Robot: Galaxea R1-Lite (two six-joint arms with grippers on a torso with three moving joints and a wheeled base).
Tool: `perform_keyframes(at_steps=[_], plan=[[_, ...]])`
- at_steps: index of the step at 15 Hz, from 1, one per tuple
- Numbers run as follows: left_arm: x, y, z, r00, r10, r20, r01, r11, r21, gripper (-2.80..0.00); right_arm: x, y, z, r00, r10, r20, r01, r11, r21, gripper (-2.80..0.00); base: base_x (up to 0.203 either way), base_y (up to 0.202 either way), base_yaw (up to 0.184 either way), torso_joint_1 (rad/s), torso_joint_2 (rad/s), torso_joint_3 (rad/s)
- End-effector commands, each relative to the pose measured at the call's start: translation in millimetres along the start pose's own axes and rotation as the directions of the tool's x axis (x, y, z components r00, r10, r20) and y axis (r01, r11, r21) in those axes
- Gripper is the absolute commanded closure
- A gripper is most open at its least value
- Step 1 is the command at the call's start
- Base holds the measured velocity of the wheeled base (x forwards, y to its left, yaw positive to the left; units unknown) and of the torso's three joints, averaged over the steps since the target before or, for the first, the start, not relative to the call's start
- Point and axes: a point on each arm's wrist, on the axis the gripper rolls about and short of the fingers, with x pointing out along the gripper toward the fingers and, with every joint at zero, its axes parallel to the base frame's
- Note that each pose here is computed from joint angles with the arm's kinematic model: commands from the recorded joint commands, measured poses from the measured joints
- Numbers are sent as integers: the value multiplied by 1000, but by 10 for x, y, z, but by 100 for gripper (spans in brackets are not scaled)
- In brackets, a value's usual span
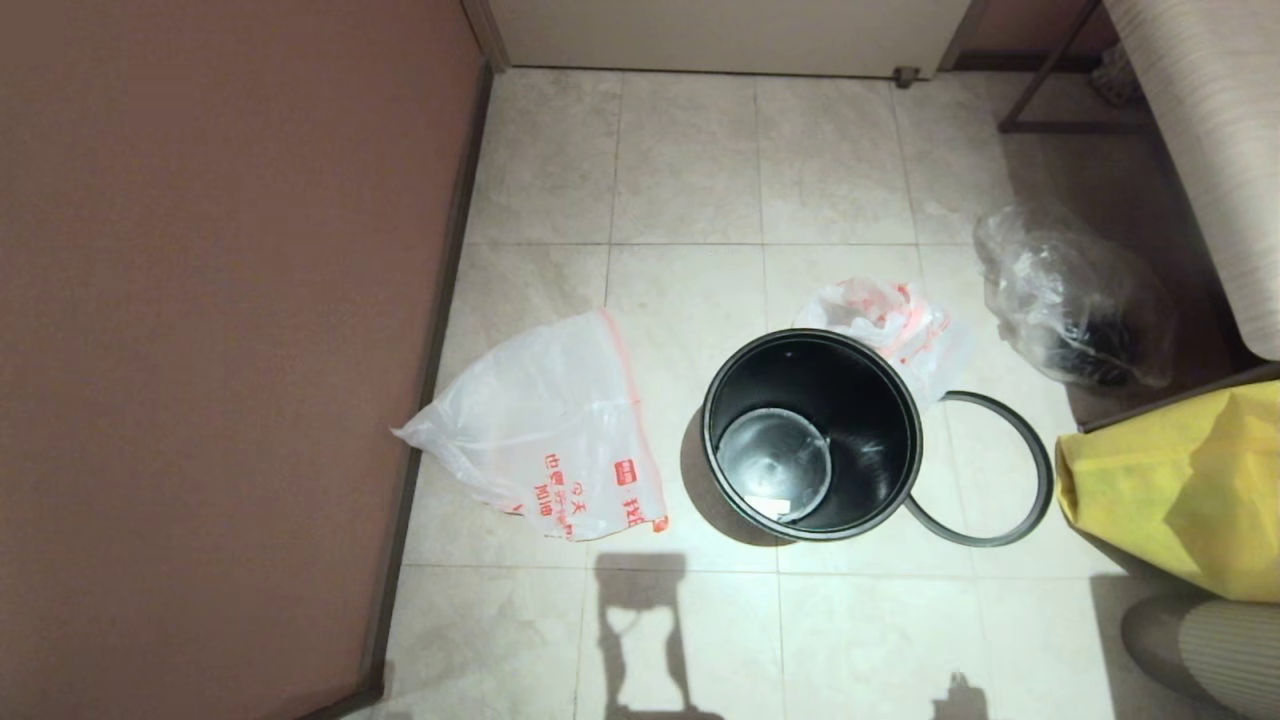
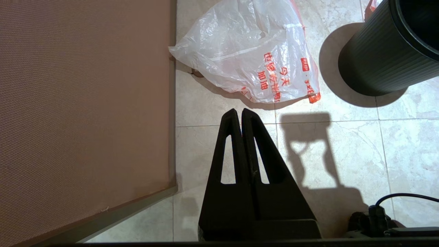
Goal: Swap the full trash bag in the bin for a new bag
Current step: Pick up a new trash bag
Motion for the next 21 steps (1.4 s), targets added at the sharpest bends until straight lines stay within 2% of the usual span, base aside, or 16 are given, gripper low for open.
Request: perform_keyframes(at_steps=[1, 18, 21], plan=[[1, 0, 1, 1000, 0, 0, 0, 1000, 0, 0, 2, 0, -1, 1000, 1, -7, -1, 1000, 4, 0, 0, 0, 0, 0, 0, 0], [1, 0, 1, 1000, 0, 0, 0, 1000, 1, 0, 2, -1, -1, 1000, -2, -7, 2, 1000, 19, 0, 0, 0, 0, 0, 0, 0], [1, 0, 5, 1000, 0, -1, 0, 1000, -23, 0, 2, -1, -1, 1000, -2, -7, 2, 1000, 17, 0, 0, 0, 0, 0, 0, 0]])
